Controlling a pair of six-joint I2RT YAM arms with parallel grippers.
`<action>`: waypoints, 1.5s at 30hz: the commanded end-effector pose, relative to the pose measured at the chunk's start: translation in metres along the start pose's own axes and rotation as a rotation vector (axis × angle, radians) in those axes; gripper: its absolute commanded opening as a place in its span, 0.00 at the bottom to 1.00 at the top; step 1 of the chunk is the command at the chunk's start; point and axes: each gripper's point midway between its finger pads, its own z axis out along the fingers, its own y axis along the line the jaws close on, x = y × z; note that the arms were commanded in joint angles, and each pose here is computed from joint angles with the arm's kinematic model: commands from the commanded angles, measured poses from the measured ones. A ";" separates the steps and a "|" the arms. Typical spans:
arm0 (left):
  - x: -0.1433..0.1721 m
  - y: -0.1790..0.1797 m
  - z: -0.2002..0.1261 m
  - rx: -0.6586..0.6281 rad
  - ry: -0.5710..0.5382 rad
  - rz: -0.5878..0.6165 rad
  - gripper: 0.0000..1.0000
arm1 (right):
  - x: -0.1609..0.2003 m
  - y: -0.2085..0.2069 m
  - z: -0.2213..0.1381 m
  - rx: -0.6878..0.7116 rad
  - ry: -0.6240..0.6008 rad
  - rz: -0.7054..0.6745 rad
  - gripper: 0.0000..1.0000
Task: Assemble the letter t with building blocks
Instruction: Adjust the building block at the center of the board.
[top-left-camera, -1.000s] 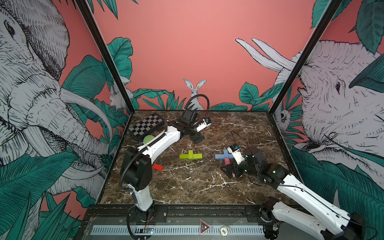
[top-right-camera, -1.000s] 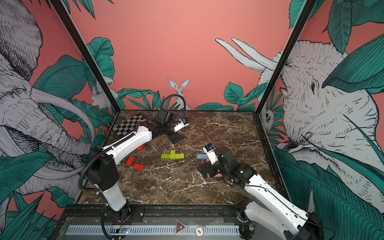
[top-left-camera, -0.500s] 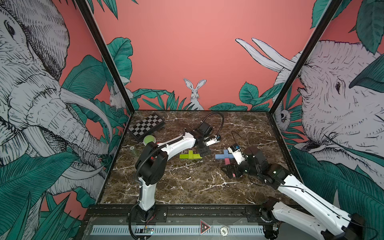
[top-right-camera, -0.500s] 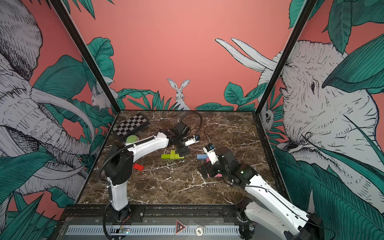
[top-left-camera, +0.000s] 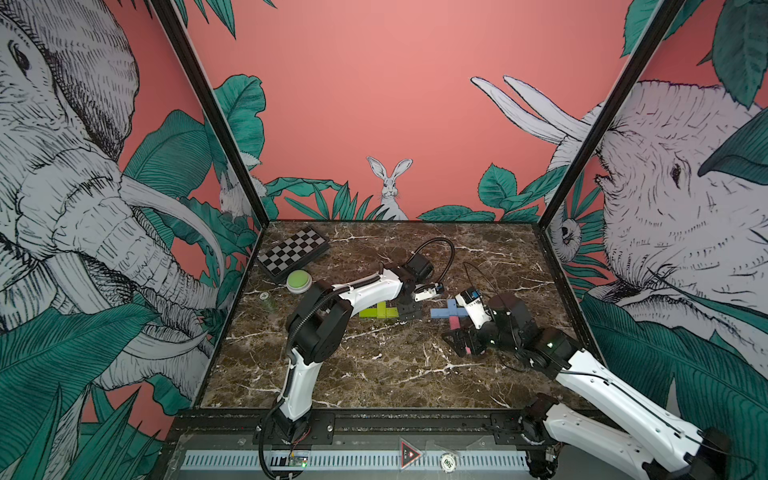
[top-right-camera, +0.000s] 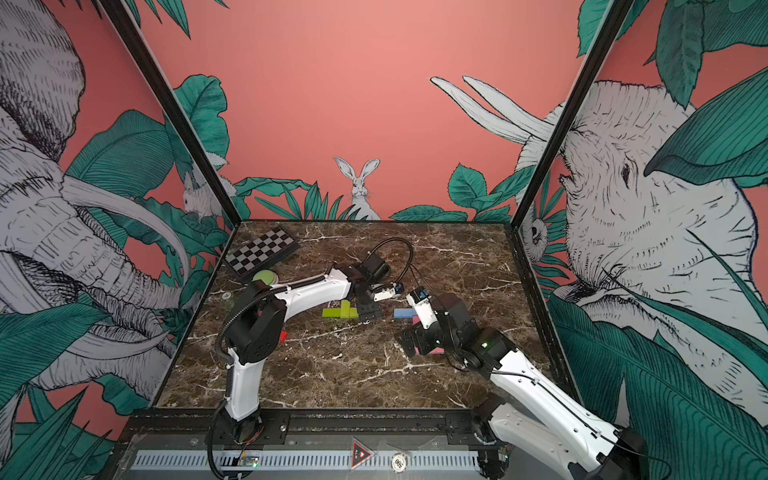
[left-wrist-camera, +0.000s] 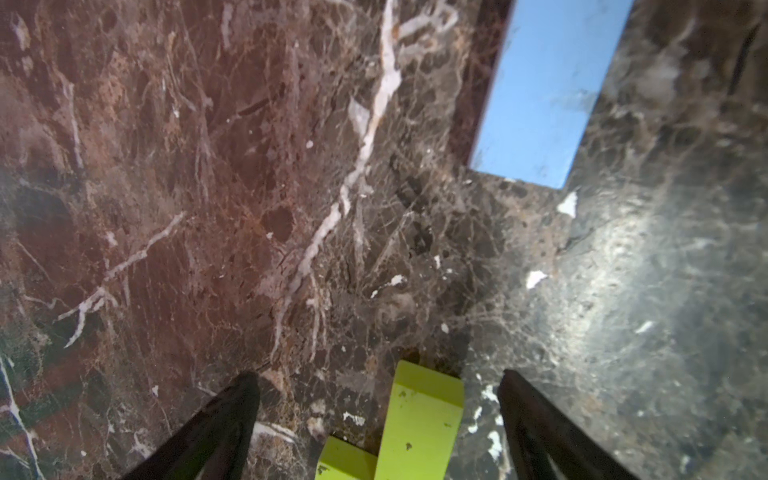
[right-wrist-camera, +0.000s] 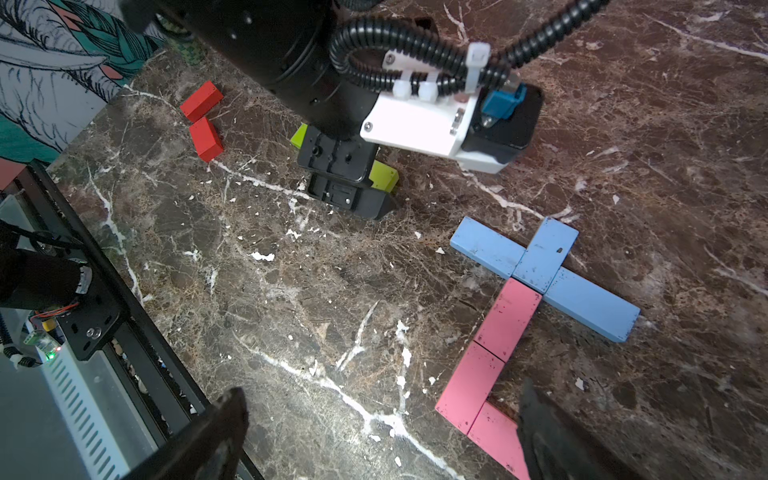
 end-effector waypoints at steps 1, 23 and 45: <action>-0.003 0.005 -0.001 -0.021 0.010 0.021 0.92 | 0.001 0.001 0.002 -0.010 -0.004 0.004 0.99; 0.002 0.012 0.012 -0.055 0.068 0.047 0.92 | 0.005 0.001 0.004 -0.013 0.002 0.003 0.98; -0.016 0.023 -0.013 -0.083 -0.019 -0.001 0.92 | 0.006 -0.001 0.004 -0.002 0.005 0.002 0.99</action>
